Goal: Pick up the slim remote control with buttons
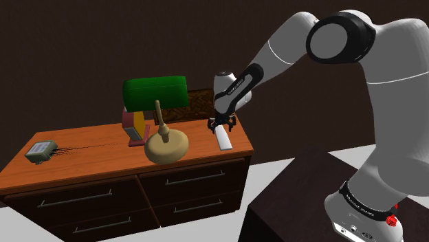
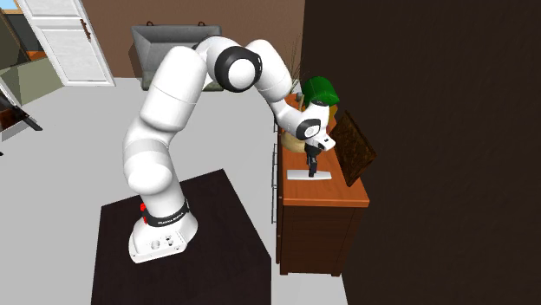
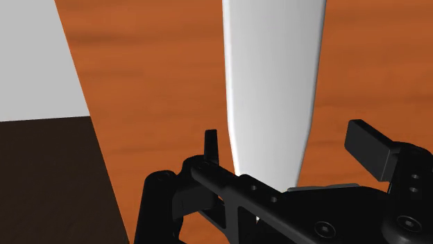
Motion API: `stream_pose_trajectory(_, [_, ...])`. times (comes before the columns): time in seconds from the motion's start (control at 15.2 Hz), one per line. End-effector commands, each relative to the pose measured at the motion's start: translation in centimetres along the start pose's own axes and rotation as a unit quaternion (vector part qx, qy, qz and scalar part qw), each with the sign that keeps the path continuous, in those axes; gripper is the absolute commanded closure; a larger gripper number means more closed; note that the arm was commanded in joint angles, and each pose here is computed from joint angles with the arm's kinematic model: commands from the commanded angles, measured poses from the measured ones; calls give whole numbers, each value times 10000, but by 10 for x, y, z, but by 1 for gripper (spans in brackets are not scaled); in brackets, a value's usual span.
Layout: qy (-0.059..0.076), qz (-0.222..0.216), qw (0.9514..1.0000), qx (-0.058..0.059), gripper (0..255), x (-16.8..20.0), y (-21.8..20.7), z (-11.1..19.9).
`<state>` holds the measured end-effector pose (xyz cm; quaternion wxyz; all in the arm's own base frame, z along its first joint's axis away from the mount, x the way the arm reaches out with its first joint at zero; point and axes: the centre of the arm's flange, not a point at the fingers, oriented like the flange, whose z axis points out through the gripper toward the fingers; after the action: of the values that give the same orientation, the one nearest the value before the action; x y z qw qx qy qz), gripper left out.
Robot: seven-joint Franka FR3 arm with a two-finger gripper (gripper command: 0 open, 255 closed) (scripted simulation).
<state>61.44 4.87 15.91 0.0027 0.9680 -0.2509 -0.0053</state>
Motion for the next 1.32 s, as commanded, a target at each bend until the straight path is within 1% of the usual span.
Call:
stream_pose_trajectory(0.0, [5, 7, 10000, 0, 0, 2, 2, 11])
stream_pose_trajectory(0.2, [5, 7, 10000, 0, 0, 2, 1, 27])
stream_pose_trajectory(0.33, [5, 7, 10000, 0, 0, 2, 1, 30])
stream_pose_trajectory(0.4, [5, 7, 10000, 0, 255, 1, 2, 30])
stream_pose_trajectory(0.99, [5, 7, 10000, 0, 255, 2, 1, 30])
stream_pose_trajectory(1.25, [5, 7, 10000, 0, 255, 2, 2, 9])
